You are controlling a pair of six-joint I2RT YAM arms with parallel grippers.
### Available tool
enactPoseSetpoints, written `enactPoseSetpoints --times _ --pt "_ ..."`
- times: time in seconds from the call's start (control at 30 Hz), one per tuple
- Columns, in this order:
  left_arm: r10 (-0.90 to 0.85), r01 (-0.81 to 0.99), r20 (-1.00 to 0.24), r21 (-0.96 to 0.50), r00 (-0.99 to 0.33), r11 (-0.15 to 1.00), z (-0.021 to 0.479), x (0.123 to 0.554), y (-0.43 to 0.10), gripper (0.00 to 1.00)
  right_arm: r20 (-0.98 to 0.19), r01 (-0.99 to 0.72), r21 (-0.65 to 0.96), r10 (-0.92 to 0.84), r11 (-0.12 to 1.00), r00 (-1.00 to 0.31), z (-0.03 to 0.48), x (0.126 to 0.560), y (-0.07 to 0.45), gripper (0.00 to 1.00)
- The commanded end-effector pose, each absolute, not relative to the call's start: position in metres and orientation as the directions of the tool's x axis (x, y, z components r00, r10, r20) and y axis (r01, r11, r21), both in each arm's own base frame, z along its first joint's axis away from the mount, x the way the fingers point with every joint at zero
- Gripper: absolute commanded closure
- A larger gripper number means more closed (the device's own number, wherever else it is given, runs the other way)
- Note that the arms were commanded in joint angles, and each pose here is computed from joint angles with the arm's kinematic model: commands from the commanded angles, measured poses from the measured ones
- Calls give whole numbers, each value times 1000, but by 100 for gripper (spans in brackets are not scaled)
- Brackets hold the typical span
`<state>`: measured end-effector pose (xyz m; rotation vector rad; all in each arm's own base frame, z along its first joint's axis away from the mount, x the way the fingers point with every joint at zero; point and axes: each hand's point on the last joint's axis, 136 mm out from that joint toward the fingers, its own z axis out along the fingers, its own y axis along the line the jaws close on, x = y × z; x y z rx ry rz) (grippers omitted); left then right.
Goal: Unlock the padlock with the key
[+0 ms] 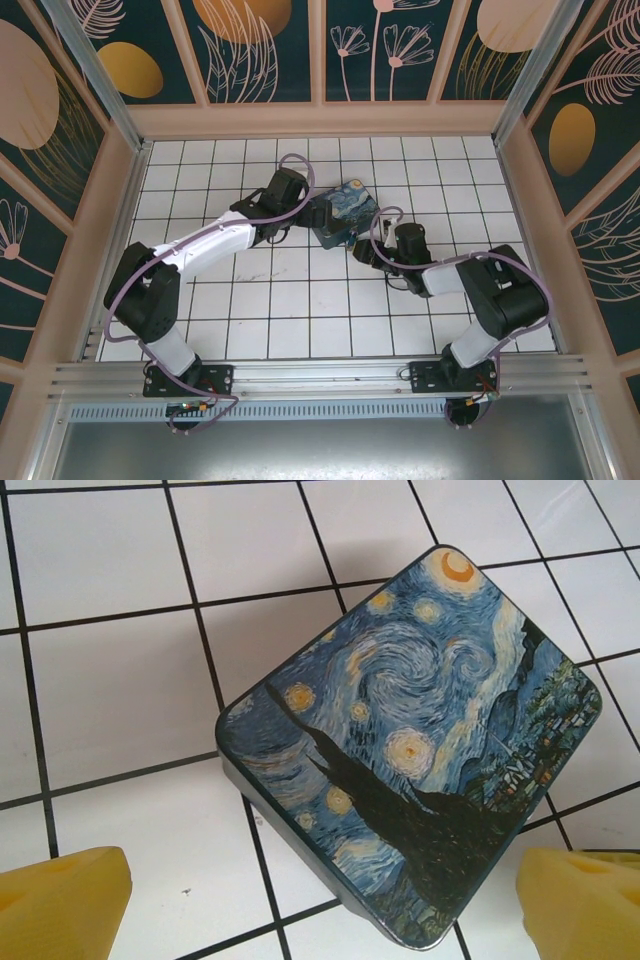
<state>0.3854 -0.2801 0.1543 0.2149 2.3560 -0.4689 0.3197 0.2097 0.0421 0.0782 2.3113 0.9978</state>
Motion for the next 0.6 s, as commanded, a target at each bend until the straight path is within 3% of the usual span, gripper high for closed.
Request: enactPoseSetpoints --times 0.0,0.37,0.47,0.57 --pt "-1 308 -705 -311 -709 899 170 394 -290 2 -529 -217 702 292 678 -797 49 332 221 44" --pt "-10 316 -701 -334 -713 888 170 396 -296 1 -497 -217 712 262 668 -827 27 346 234 45" --pt "-11 315 -704 -332 -710 889 171 397 -296 1 -493 -220 716 258 662 -831 24 344 235 52" --pt "-11 317 -705 -333 -709 888 172 397 -297 1 -487 -219 723 259 655 -834 22 342 235 67"
